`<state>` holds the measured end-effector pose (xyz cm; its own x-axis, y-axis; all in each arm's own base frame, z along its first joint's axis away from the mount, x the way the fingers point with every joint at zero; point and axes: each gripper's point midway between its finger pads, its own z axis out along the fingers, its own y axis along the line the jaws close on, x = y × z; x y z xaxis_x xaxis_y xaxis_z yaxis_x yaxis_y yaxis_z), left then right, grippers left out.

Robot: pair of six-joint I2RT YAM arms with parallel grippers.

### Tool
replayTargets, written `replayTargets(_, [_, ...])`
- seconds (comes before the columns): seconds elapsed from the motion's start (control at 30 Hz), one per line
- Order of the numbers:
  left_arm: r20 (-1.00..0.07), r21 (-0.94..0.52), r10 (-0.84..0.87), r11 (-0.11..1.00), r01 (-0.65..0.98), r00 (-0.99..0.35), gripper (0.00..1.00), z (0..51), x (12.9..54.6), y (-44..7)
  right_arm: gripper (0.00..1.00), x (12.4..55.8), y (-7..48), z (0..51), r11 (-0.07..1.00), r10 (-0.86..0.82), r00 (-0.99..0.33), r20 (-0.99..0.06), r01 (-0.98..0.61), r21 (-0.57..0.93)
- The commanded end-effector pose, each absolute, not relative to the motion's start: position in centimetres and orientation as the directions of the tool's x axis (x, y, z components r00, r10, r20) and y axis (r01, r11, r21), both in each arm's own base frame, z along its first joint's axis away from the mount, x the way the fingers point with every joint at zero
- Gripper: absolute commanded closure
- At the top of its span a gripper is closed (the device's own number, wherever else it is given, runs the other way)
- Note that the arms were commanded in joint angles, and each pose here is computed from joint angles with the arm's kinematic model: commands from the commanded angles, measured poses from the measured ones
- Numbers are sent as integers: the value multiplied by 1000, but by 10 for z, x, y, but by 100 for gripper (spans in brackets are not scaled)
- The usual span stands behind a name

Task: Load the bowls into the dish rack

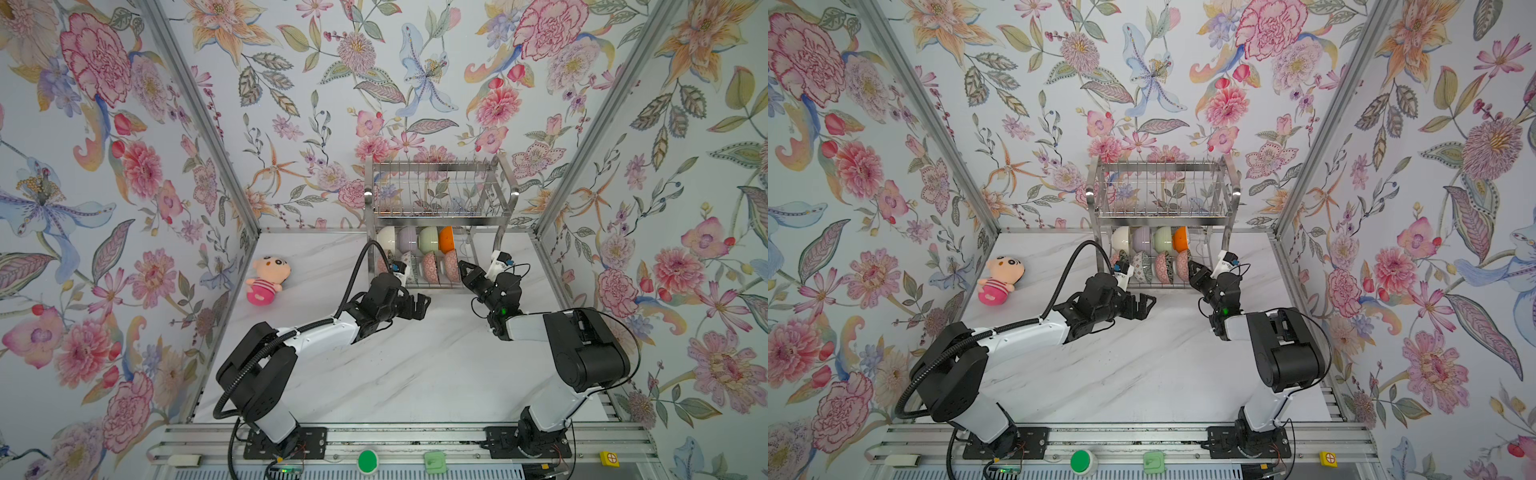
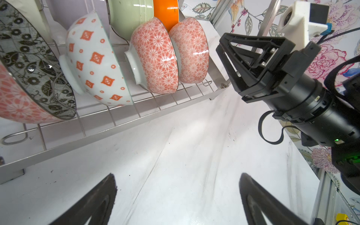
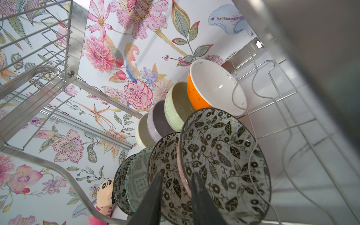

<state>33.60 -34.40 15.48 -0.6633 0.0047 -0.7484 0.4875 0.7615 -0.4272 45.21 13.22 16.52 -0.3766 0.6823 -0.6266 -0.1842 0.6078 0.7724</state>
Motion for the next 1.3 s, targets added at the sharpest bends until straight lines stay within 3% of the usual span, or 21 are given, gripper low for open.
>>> replayTargets(0.0, [-772, -418, -5, 757, 502, -636, 1, 171, 333, -346, 71, 446, 125, 171, 633, 673, -354, -649, -178, 753])
replayTargets(0.3, [-782, -398, -1, 770, 498, -624, 1, 174, 335, -342, 69, 434, 121, 184, 661, 650, -343, -678, -185, 727])
replayTargets(0.53, [-849, -270, 22, 840, 470, -527, 1, 196, 341, -313, 67, 418, 116, 186, 734, 574, -358, -737, -173, 656])
replayTargets(0.7, [-902, -93, 87, 917, 388, -422, 0, 212, 347, -272, 56, 407, 109, 182, 815, 474, -399, -785, -139, 562])
replayTargets(0.83, [-930, 11, 101, 969, 248, -353, 1, 225, 356, -220, 41, 393, 93, 182, 853, 446, -373, -813, -98, 513])
replayTargets(0.93, [-943, 1, 36, 995, 104, -332, 1, 232, 365, -168, 32, 387, 82, 183, 876, 424, -373, -825, -62, 479])
replayTargets(1.1, [-945, -39, -90, 986, -163, -313, 1, 232, 373, -72, 26, 380, 58, 183, 888, 431, -362, -827, 8, 459])
replayTargets(1.13, [-948, -37, -100, 977, -208, -303, 1, 231, 372, -55, 23, 378, 54, 184, 888, 436, -358, -826, 21, 460])
replayTargets(1.2, [-954, -36, -122, 953, -299, -274, 0, 228, 371, -24, 5, 377, 43, 181, 892, 440, -361, -822, 65, 448])
replayTargets(1.27, [-962, -49, -144, 926, -375, -231, 1, 226, 366, 1, 1, 376, 31, 175, 894, 445, -370, -815, 125, 431])
